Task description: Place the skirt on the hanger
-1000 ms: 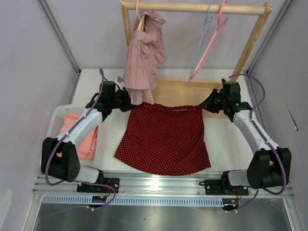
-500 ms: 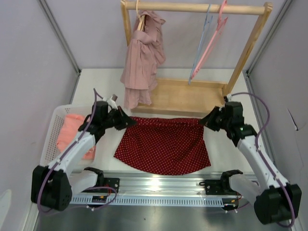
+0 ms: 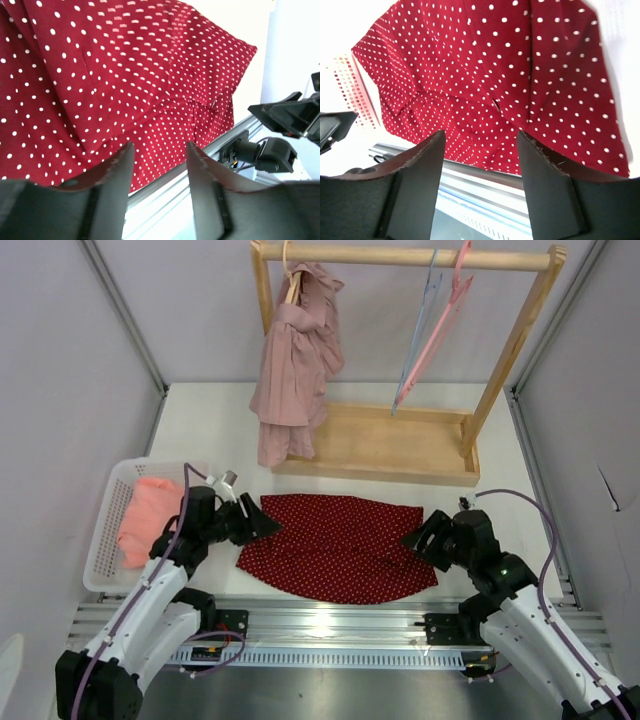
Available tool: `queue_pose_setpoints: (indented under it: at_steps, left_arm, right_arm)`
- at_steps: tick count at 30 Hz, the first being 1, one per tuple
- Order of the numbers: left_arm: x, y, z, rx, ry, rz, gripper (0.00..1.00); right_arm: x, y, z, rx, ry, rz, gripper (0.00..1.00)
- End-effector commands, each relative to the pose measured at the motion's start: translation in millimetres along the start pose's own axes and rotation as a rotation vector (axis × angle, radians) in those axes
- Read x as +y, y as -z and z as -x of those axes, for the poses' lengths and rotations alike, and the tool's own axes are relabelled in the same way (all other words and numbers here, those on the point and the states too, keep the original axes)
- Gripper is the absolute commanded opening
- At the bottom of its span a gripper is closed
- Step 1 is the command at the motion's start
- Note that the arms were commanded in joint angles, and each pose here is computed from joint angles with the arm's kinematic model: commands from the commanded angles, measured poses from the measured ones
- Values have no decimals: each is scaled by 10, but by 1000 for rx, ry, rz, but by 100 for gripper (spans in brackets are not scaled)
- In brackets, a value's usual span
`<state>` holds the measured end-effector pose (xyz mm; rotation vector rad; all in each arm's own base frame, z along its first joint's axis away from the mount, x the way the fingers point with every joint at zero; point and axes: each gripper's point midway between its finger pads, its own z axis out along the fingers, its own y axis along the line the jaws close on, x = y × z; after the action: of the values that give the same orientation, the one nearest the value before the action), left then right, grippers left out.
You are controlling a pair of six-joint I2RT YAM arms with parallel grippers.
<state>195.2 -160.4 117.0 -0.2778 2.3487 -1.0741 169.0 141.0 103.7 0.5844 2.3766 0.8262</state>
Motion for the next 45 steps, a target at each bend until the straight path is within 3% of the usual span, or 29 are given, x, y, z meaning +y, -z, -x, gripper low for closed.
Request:
queue_pose_setpoints:
  at_steps: [1,8,15,25,27,28,30,33,34,36,38,43,45]
  left_arm:
    - [-280,207,220,-73,-106,-35,53]
    - [-861,650,511,-175,-278,-121,54]
    - [-1527,1185,740,-291,-433,-230,53]
    - [-2876,1987,1217,-532,-705,-436,55]
    - [-3007,1846,1389,-548,-720,-413,55]
    - [-3238,2014,1445,-598,-755,-452,56]
    - [-3364,1708,1618,-589,-767,-422,56]
    - [-3818,1772,1740,-660,-788,-487,55]
    - [-3871,1552,1790,-654,-787,-459,55]
    - [-4039,1537,1893,-702,-779,-477,55]
    - [-4143,1280,1875,-680,-791,-488,55]
    - [-4696,1099,1744,-720,-920,-554,57]
    - [-4701,647,1742,-692,-952,-477,57]
  right_arm:
    - [46,97,161,-77,-28,-25,65]
    - [361,256,452,-149,42,17,61]
    - [1141,868,1277,-402,170,81,60]
    - [1249,833,1549,-407,195,83,60]
    - [1221,820,1541,-397,193,79,59]
    - [1200,810,1543,-398,189,75,60]
    - [1220,798,1488,-378,187,102,60]
    - [1156,753,1429,-358,182,93,59]
    - [1137,748,1420,-356,181,88,59]
    - [1110,754,1391,-354,180,92,59]
    - [1071,737,1369,-349,178,85,59]
    - [1029,679,1302,-323,179,90,59]
    - [995,638,1287,-313,181,85,59]
